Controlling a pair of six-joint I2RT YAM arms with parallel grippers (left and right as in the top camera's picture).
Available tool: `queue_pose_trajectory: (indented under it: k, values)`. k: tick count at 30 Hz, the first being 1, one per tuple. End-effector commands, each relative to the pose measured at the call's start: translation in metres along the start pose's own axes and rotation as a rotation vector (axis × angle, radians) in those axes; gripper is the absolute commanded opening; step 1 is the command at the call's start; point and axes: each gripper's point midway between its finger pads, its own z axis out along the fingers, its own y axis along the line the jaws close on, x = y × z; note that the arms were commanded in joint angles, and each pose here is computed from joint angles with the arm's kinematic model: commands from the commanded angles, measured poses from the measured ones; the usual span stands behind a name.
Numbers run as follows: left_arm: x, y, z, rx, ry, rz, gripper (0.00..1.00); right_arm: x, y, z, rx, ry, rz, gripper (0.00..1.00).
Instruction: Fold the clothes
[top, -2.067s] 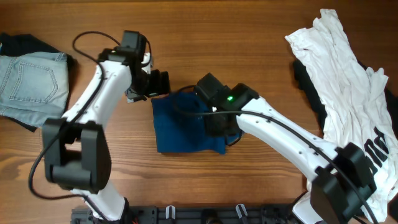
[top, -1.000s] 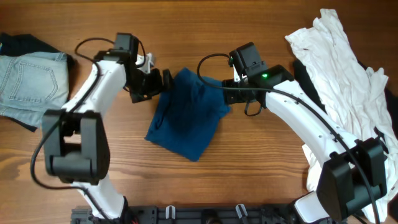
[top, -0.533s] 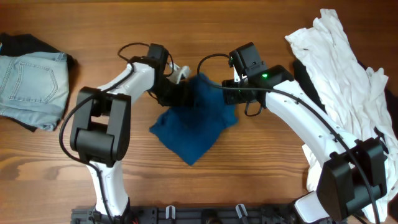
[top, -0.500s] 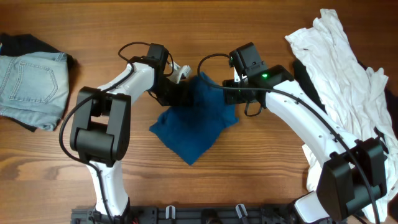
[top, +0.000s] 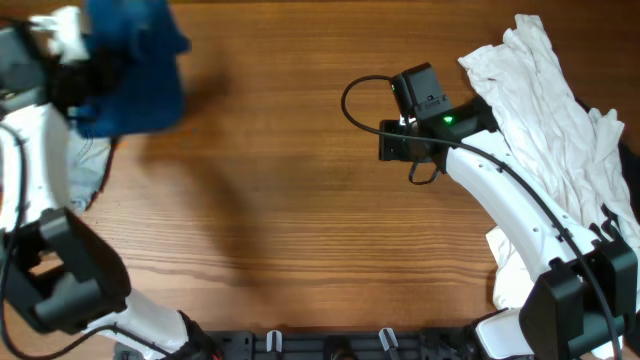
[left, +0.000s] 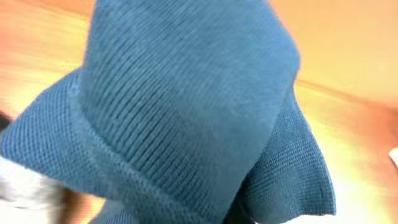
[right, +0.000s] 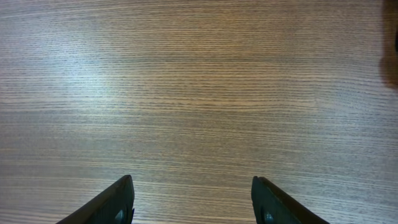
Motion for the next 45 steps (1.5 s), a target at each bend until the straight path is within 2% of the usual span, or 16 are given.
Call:
queue_pose_trajectory:
  k: [1, 5, 7, 9, 14, 15, 19, 20, 22, 23, 29, 32, 35, 39, 42, 45]
  values:
    - [-0.03, 0.058, -0.037, -0.11, -0.128, -0.008, 0.04, -0.007, 0.001, -0.009, -0.004, -0.032, 0.015, 0.61]
    - [-0.023, 0.133, -0.059, -0.314, -0.148, -0.082, 0.09, -0.008, 0.001, -0.009, -0.004, -0.033, 0.015, 0.62]
    - [-0.022, 0.15, -0.065, -0.342, -0.163, -0.095, 0.1, -0.007, 0.001, -0.009, -0.004, -0.032, 0.015, 0.62]
    - [-0.014, 0.172, -0.068, -0.374, -0.159, -0.125, 0.2, -0.007, 0.002, -0.009, -0.007, -0.031, 0.015, 0.62]
    - [-0.002, 0.21, -0.082, -0.458, -0.162, -0.172, 0.22, -0.007, 0.003, -0.009, -0.012, -0.031, 0.015, 0.62]
    - [0.0, 0.219, -0.089, -0.497, -0.166, -0.181, 0.28, -0.008, 0.003, -0.009, -0.012, -0.032, 0.015, 0.63]
    - [0.008, 0.241, -0.104, -0.562, -0.171, -0.231, 0.91, -0.007, 0.004, -0.009, -0.021, -0.028, 0.015, 0.75]
    - [0.008, 0.243, -0.107, -0.561, -0.184, -0.258, 1.0, -0.007, 0.005, -0.009, -0.026, -0.026, 0.015, 0.82]
    - [0.003, 0.241, -0.109, -0.547, -0.205, -0.267, 1.0, -0.006, 0.006, -0.009, -0.034, -0.023, 0.015, 0.9]
    - [-0.002, 0.234, -0.11, -0.52, -0.217, -0.254, 1.0, -0.005, 0.009, -0.009, -0.047, -0.017, 0.014, 0.99]
    - [-0.037, 0.135, -0.08, -0.312, -0.218, -0.124, 1.0, -0.011, 0.024, -0.011, -0.132, -0.03, 0.052, 1.0]
    - [-0.027, 0.071, -0.041, -0.205, -0.121, -0.073, 1.0, -0.02, 0.019, -0.011, -0.137, -0.053, 0.087, 1.0]
    - [0.03, -0.01, 0.008, -0.119, 0.132, -0.045, 1.0, -0.037, -0.019, -0.009, -0.145, -0.071, 0.173, 1.0]
    - [0.119, -0.072, 0.015, -0.129, 0.483, -0.014, 1.0, -0.054, -0.072, -0.011, -0.147, -0.113, 0.149, 1.0]
    - [0.17, -0.098, -0.006, -0.156, 0.707, 0.008, 1.0, -0.043, -0.108, -0.01, -0.102, -0.066, 0.206, 1.0]
    - [0.188, -0.098, -0.027, -0.217, 0.802, -0.073, 1.0, -0.025, -0.124, -0.018, -0.081, -0.01, 0.246, 1.0]
